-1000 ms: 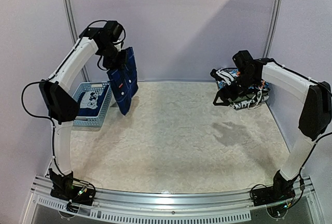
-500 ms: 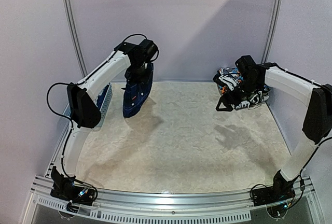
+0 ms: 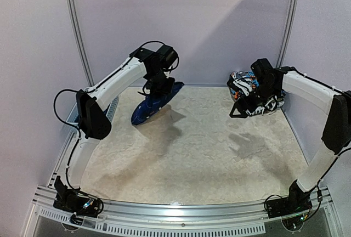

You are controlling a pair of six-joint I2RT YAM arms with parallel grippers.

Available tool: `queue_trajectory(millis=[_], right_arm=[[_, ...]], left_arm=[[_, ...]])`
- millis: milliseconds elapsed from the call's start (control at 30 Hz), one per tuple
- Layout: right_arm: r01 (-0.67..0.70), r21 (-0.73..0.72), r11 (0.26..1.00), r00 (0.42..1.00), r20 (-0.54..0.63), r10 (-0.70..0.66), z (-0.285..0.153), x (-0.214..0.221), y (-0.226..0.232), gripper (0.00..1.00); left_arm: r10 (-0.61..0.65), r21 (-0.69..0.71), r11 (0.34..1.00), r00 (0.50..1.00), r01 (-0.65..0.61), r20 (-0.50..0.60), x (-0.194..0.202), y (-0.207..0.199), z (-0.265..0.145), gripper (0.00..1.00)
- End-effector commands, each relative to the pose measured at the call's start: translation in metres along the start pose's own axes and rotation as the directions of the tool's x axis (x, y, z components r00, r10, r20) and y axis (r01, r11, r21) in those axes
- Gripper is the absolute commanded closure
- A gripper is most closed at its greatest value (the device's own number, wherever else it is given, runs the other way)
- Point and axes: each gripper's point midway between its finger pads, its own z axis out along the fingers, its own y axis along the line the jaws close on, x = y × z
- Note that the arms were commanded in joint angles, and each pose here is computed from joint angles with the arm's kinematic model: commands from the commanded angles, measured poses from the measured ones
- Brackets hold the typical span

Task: Fold and stack the mixed laundry pile
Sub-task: Turn over the square-folded shirt at the center of the board, then pick up the square-folded shirt from the center of the board.

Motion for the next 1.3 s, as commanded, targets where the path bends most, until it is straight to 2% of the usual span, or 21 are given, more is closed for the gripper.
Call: queue_trajectory(millis=[0, 67, 133, 167, 233, 367, 467, 500, 600, 700, 900, 1067, 1133, 1267], right_arm=[[-0.067, 0.002, 0.998, 0.998, -0.002, 0.067, -0.009, 0.009, -0.004, 0.08], [-0.111, 0.006, 0.994, 0.994, 0.003, 0.111, -0.012, 0.012, -0.010, 0.07], [-0.157, 0.013, 0.988, 0.988, 0.016, 0.156, -0.016, 0.014, -0.018, 0.06], [-0.182, 0.018, 0.983, 0.983, 0.030, 0.181, -0.019, 0.015, -0.022, 0.05], [-0.217, 0.036, 0.976, 0.975, 0.066, 0.214, -0.023, 0.017, -0.028, 0.01], [-0.252, 0.077, 0.965, 0.953, 0.196, 0.233, -0.032, 0.020, -0.027, 0.01], [-0.305, 0.019, 0.952, 0.917, 0.277, 0.288, -0.036, 0.021, -0.015, 0.01], [-0.383, -0.020, 0.924, 0.885, 0.279, 0.373, -0.031, 0.024, -0.014, 0.01], [-0.393, -0.283, 0.875, 0.867, 0.201, 0.455, -0.010, 0.024, 0.021, 0.01], [-0.406, -0.402, 0.820, 0.857, 0.144, 0.495, 0.003, 0.022, 0.033, 0.01], [-0.449, -0.467, 0.762, 0.845, 0.055, 0.532, 0.031, 0.016, 0.041, 0.01], [-0.482, -0.413, 0.773, 0.859, -0.051, 0.509, 0.073, 0.018, 0.049, 0.01], [-0.524, -0.338, 0.782, 0.846, -0.100, 0.523, 0.092, 0.016, 0.043, 0.01], [-0.588, -0.360, 0.724, 0.806, -0.196, 0.558, 0.128, 0.022, 0.047, 0.01]], left_arm=[[-0.049, 0.392, 0.918, 0.998, 0.058, -0.033, 0.011, -0.120, 0.008, 0.48], [-0.088, 0.568, 0.819, 0.996, 0.088, -0.027, 0.001, -0.164, -0.006, 0.31], [-0.118, 0.654, 0.751, 0.993, 0.090, -0.001, -0.012, -0.182, -0.025, 0.27], [-0.126, 0.662, 0.746, 0.992, 0.077, 0.027, -0.020, -0.181, -0.033, 0.26], [-0.124, 0.616, 0.787, 0.988, 0.039, 0.096, -0.032, -0.161, -0.046, 0.22], [-0.104, 0.437, 0.899, 0.980, 0.020, 0.169, -0.039, -0.083, -0.052, 0.11], [-0.142, 0.320, 0.942, 0.984, 0.100, 0.111, -0.020, -0.014, -0.027, 0.08], [-0.154, 0.273, 0.953, 0.985, 0.129, 0.073, -0.004, 0.010, -0.012, 0.07], [-0.162, 0.168, 0.974, 0.985, 0.151, 0.055, 0.017, 0.063, 0.003, 0.06], [-0.161, 0.142, 0.977, 0.987, 0.160, -0.003, 0.041, 0.085, 0.014, 0.05], [-0.172, 0.128, 0.976, 0.984, 0.175, -0.039, 0.056, 0.100, 0.042, 0.06], [-0.181, 0.281, 0.941, 0.982, 0.191, -0.062, 0.056, 0.079, 0.065, 0.07], [-0.169, 0.322, 0.928, 0.981, 0.190, -0.091, 0.060, 0.068, 0.072, 0.07], [-0.144, 0.314, 0.933, 0.982, 0.175, -0.121, 0.070, 0.060, 0.082, 0.10]])
